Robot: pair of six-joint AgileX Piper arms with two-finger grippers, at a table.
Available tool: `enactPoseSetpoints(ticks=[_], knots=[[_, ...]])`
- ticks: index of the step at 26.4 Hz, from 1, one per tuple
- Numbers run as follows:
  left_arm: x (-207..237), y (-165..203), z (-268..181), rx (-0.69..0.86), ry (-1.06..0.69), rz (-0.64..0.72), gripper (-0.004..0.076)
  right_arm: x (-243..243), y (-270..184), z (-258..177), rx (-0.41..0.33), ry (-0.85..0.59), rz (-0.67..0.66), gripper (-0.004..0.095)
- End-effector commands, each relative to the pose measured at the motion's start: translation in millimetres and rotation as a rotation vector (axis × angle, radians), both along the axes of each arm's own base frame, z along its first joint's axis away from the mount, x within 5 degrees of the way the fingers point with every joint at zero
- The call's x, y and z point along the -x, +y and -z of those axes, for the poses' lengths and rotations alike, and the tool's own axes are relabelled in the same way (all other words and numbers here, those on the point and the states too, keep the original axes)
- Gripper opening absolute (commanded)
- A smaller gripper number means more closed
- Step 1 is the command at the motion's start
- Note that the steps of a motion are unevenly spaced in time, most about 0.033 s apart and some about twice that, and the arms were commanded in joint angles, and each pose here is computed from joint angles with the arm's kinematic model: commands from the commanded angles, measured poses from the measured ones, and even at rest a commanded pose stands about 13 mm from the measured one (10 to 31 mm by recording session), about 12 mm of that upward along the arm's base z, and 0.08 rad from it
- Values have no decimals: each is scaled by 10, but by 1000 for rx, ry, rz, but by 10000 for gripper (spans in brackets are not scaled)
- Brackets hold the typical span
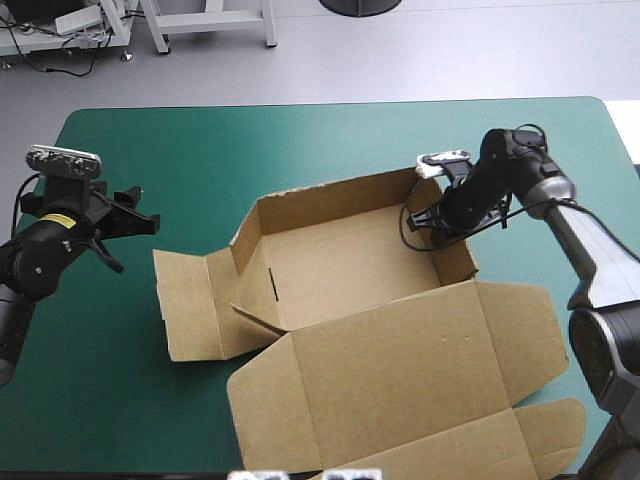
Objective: Fold the box
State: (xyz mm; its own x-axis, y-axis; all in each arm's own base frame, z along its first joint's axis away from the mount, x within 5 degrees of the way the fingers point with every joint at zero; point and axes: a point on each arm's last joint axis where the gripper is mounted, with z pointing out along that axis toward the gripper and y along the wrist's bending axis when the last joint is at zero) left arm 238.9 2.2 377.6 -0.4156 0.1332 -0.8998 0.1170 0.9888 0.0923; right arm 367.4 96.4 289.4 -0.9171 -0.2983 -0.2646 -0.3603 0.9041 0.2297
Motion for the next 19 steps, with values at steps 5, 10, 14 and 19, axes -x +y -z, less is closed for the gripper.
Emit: enactPoseSetpoints(ticks=[5,10,14,19], knots=[[73,-27,-277,109,-151,-19,351,225,-730,-957,-310,-288,67,-25],[43,24,-204,224,-83,-17,350,338,-769,-1113,-307,-356,37,-25],[-90,92,3,293,53,40,350,316,-721,-1163,-365,-403,19,-25],[-329,126,322,534,210,254,350,261,-700,-1175,-371,-448,41,-25]])
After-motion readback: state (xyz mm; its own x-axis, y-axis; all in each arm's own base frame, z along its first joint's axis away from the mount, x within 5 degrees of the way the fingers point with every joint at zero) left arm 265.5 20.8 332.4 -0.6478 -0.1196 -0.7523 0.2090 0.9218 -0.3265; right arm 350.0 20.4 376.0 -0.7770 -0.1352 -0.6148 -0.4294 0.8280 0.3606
